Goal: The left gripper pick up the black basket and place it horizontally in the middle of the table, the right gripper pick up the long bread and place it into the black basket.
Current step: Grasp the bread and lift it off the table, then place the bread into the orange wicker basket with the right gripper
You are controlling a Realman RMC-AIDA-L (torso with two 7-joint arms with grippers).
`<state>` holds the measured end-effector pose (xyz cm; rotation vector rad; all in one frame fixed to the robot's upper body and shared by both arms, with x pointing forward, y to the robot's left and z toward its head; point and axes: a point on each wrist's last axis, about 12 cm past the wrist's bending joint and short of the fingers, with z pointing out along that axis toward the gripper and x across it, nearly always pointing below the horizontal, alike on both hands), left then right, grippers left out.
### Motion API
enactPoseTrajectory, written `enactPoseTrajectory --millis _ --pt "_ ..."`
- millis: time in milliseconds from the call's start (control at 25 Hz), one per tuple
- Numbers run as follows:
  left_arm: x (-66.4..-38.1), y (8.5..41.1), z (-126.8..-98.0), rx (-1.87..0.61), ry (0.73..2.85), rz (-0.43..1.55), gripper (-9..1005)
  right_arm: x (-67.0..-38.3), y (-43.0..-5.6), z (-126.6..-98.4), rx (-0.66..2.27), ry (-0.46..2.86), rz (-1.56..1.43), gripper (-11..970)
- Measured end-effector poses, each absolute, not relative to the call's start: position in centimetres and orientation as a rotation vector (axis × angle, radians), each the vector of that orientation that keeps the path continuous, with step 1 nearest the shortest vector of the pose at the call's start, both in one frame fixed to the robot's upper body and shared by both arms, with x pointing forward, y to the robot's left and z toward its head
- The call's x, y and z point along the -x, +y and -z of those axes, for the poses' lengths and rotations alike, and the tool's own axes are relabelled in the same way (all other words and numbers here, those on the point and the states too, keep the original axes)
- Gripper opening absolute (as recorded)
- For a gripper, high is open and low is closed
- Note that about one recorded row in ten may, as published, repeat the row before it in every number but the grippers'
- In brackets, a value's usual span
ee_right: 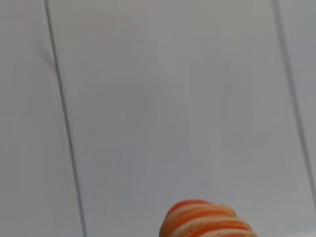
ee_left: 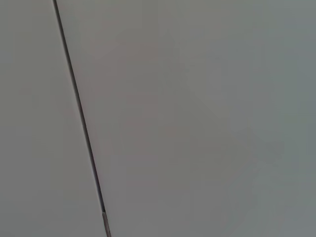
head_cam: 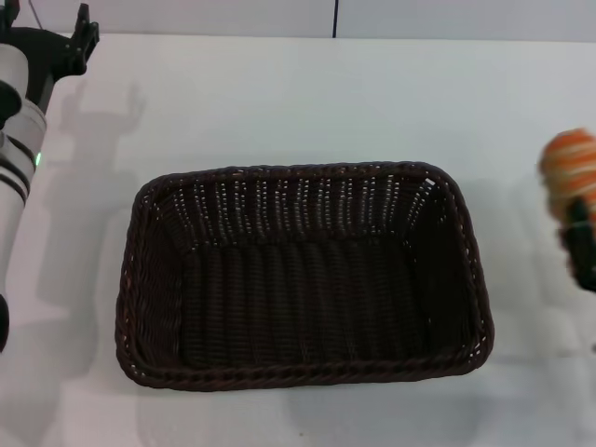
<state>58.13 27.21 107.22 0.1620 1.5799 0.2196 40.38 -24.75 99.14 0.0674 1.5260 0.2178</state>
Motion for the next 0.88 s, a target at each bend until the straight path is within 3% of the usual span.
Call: enactPoseTrajectory --millis 160,320,560,880 --pt "-57.7 27.1 -107.1 -0.16 1.573 -0.215 818 -39.0 -25.3 -100.8 -0.092 1.368 -0.202 626" --pt "-54.9 26.1 -106.1 -0.175 1.511 -0.178 818 -38.4 -25.1 -101.8 -0.072 1.277 -0.229 589" --pt "-53.5 27.4 -104.8 -0.079 1.528 -0.132 818 -38.2 -24.2 -103.3 0.004 1.155 -0.264 544" --pt "-53.1 28.8 -103.7 -0.014 1.539 -0.107 818 -40.4 -21.2 -104.1 0.138 1.119 -0.431 479"
